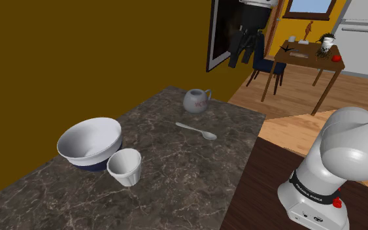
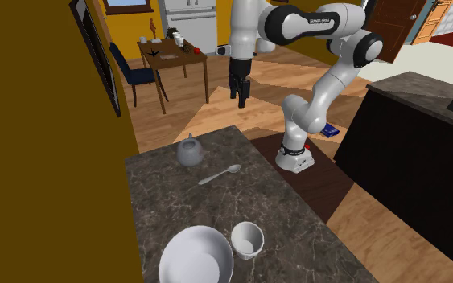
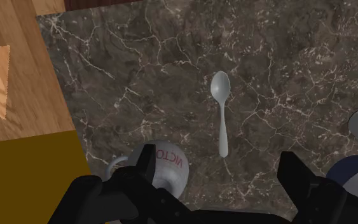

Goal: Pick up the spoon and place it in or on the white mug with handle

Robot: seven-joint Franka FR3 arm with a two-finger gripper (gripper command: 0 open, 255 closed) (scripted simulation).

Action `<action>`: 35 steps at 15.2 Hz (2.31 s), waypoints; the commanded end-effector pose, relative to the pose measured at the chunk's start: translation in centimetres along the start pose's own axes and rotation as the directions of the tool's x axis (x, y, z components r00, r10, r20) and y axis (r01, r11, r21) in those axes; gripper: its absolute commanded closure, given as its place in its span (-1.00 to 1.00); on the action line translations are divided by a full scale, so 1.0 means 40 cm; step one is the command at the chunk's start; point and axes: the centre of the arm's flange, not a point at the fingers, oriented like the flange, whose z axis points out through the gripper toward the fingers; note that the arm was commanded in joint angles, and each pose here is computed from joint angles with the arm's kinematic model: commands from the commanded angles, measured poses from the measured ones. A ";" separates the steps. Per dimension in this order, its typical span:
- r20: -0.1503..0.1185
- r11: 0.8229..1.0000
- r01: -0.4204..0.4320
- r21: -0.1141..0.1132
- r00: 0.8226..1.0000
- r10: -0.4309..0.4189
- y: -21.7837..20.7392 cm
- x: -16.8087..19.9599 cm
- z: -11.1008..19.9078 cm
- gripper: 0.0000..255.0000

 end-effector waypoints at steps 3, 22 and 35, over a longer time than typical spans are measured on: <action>-0.013 1.000 -0.003 0.000 1.000 0.003 -0.014 0.010 0.063 -1.00; -0.137 1.000 -0.030 0.004 0.990 0.031 -0.151 0.145 0.650 -1.00; -0.137 1.000 -0.030 0.004 0.990 0.031 -0.151 0.159 0.749 -1.00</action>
